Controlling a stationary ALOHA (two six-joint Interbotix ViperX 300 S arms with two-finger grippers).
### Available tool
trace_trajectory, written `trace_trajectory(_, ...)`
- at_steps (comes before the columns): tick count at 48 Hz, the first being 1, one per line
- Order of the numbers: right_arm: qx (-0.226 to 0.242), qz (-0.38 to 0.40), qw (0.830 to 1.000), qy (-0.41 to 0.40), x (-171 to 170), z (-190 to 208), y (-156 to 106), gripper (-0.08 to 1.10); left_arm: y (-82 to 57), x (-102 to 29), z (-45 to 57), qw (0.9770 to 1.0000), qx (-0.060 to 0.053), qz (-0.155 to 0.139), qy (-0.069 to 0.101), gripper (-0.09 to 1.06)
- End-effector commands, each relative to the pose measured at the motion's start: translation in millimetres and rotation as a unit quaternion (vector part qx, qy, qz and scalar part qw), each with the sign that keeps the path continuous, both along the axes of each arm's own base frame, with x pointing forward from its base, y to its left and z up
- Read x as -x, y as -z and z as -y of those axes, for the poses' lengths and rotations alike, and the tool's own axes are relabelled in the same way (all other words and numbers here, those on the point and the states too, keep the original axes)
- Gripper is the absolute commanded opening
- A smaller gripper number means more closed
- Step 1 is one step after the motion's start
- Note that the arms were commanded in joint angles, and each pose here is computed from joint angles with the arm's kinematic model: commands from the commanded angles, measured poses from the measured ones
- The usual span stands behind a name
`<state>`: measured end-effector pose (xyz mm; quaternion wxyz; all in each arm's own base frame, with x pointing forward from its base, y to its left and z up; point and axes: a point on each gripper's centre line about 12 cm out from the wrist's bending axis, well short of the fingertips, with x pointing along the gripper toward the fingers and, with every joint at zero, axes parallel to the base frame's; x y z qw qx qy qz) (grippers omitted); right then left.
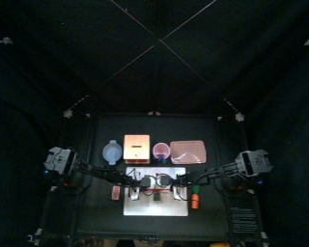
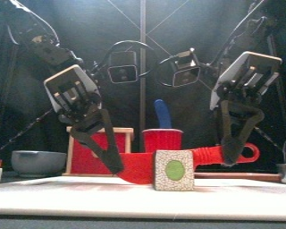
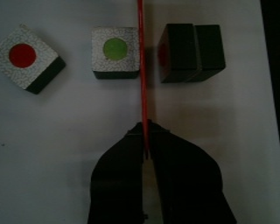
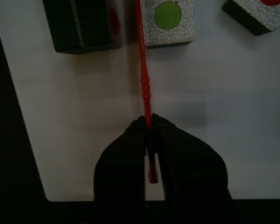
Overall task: Cut the sushi into 4 pieces with the knife
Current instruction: Cut the sushi into 4 pieces
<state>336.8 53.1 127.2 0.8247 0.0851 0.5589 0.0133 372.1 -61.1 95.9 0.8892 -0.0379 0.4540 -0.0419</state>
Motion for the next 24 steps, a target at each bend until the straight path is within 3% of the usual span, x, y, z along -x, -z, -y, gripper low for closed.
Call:
trace_trajectory(1, 0.005, 0.001, 1.000, 0.000, 2.6, 4.2, -2.6, 0.31, 2.3, 3.5, -4.6, 0.9999, -0.008, -0.009, 0.003, 0.43)
trace_trajectory(13, 0.016, 0.002, 1.000, 0.008, 1.1, 17.1, -2.5, 0.31, 2.2, 1.3, -20.6, 0.9997, -0.024, -0.006, 0.001, 0.43)
trace_trajectory(24, 0.023, 0.001, 1.000, 0.014, 0.9, 25.3, -1.5, 0.31, 2.8, 1.0, -30.6, 0.9994, -0.033, -0.007, -0.002, 0.43)
